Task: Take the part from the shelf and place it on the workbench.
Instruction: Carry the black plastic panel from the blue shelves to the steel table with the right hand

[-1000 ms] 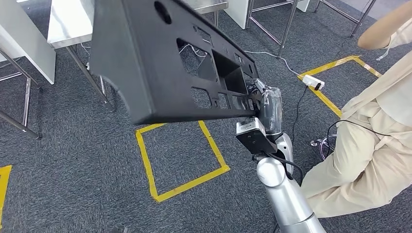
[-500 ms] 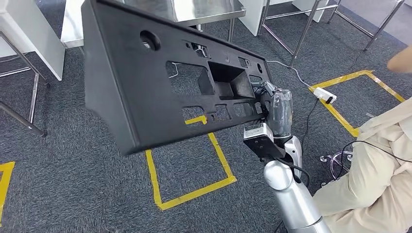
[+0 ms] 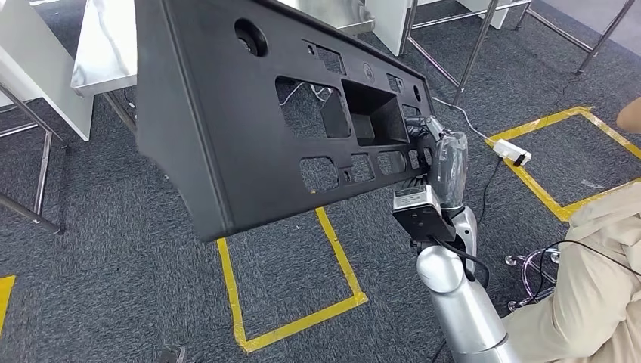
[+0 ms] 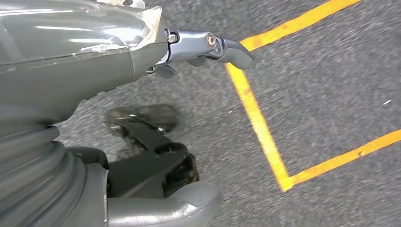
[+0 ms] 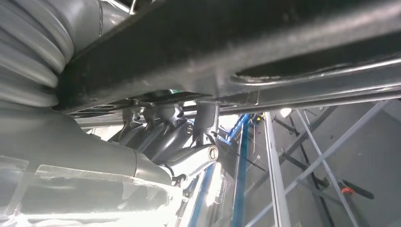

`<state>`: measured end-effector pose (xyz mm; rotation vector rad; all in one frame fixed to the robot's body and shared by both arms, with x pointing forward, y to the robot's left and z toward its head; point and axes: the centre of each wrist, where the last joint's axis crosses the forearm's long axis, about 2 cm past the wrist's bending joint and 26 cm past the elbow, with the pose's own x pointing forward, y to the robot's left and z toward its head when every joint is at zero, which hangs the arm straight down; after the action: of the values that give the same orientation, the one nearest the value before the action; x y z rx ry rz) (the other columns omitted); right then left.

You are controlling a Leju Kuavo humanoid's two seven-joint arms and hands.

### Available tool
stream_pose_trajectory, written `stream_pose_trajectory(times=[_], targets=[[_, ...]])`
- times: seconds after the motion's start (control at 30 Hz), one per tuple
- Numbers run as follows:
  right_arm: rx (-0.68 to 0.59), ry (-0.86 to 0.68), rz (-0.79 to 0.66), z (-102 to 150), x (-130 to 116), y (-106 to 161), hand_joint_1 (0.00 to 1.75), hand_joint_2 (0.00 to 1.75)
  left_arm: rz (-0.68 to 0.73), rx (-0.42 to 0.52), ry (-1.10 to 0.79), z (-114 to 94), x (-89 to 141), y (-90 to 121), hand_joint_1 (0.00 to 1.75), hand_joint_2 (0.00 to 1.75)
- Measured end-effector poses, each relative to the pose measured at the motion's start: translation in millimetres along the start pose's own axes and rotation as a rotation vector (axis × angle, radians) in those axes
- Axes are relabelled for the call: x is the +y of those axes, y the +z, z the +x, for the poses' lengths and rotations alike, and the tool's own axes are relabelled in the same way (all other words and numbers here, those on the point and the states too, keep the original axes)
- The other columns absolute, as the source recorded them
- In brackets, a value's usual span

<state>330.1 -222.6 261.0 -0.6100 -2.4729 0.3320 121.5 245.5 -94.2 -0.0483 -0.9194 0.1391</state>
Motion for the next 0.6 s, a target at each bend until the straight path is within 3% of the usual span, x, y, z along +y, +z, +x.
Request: stream_pose_trajectory(times=[0.6], targets=[[0.008, 0.004, -0.002, -5.1, 0.5, 6.2, 1.75, 1.75, 0.006, 0.022, 0.004, 2.6, 4.3, -2.1, 0.00, 1.75]])
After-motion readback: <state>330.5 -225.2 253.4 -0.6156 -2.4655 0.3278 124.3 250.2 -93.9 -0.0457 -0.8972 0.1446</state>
